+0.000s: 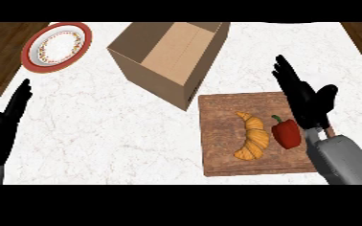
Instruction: Pick the bell pepper from the cutting board and place it in the cardboard box
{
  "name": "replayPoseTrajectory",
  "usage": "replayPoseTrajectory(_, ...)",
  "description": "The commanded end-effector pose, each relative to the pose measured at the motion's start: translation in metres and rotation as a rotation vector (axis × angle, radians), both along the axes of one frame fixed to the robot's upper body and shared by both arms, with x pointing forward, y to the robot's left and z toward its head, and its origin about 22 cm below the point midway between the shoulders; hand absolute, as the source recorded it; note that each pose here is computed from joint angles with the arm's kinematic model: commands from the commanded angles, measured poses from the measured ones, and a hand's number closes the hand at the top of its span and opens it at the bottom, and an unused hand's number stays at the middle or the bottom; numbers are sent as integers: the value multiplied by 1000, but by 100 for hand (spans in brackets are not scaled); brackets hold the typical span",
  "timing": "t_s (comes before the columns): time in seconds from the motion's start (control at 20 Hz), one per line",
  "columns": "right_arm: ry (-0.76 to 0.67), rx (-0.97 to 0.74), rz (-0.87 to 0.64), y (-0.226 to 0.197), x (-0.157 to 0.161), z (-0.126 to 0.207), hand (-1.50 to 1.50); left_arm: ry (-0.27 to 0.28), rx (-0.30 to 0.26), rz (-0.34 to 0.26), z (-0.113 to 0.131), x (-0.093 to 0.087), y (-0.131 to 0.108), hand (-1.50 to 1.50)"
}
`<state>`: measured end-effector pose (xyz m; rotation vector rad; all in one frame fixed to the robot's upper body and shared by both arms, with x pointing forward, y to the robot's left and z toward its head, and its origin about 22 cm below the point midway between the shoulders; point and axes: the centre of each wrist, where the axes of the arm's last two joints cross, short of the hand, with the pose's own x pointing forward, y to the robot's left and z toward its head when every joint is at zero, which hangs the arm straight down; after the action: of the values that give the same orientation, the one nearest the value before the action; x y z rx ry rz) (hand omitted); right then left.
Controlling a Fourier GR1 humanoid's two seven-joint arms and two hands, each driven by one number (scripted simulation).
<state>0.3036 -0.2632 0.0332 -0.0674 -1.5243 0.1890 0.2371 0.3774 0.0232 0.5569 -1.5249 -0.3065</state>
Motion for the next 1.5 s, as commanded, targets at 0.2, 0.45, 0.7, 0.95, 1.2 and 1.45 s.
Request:
replayPoseTrajectory(0.2,-68,126,403,-54,-13,10,-150,21,48,157,8,9,5,0)
replayPoseTrajectory(0.45,-201,-563,649,-77,-21,35,-150,95,-17,158,-11,5,-7,0)
replayPoseTrajectory(0.7,-312,-62,565,-146,-36,-11,-150,94,-18,157,-3,18,-8,0)
replayPoseTrajectory(0.95,-399,-276,657,-174,-19,-3,-150,109,-5,125,-6,22,-24,0)
replayPoseTrajectory(1.2,-321,-675,781,-172,-1,38,-150,102,-9,134,-8,27,-33,0)
replayPoseTrajectory(1.45,-251,-818,903,-158,25,54,-150,100,4,139,-9,25,-27,0)
